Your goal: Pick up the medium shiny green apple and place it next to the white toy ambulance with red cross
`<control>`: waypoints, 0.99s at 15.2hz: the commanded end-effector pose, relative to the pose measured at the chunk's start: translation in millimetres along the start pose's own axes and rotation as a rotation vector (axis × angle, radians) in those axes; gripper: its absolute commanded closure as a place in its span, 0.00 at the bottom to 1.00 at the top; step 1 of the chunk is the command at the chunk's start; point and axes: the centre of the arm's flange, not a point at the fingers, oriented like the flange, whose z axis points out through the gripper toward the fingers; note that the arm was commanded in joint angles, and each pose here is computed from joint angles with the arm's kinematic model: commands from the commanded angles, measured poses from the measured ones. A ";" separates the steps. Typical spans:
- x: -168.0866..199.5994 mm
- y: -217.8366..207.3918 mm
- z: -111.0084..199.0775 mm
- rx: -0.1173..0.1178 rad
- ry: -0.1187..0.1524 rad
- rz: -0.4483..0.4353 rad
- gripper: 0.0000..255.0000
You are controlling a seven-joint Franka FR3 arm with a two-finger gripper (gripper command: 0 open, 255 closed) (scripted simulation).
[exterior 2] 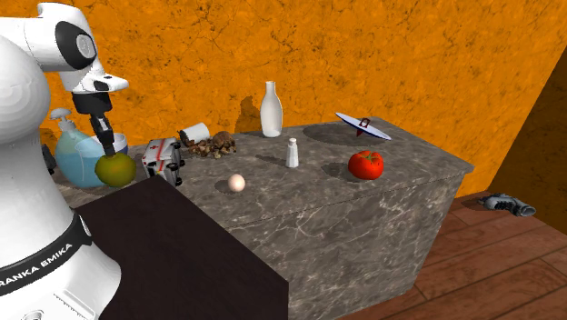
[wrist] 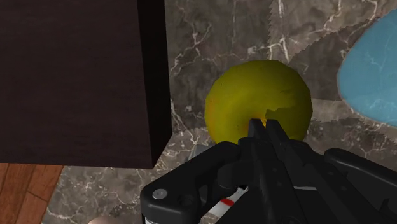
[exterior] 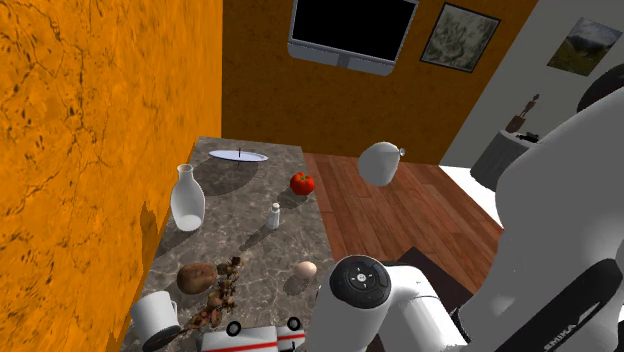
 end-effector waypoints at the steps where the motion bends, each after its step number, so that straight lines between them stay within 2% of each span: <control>1: 0.0 -0.8 11.4 0.001 0.000 -0.001 1.00; 7: 1.9 -1.8 42.9 0.001 0.000 -0.001 1.00; 15: 1.9 -1.8 42.9 0.001 0.000 -0.001 1.00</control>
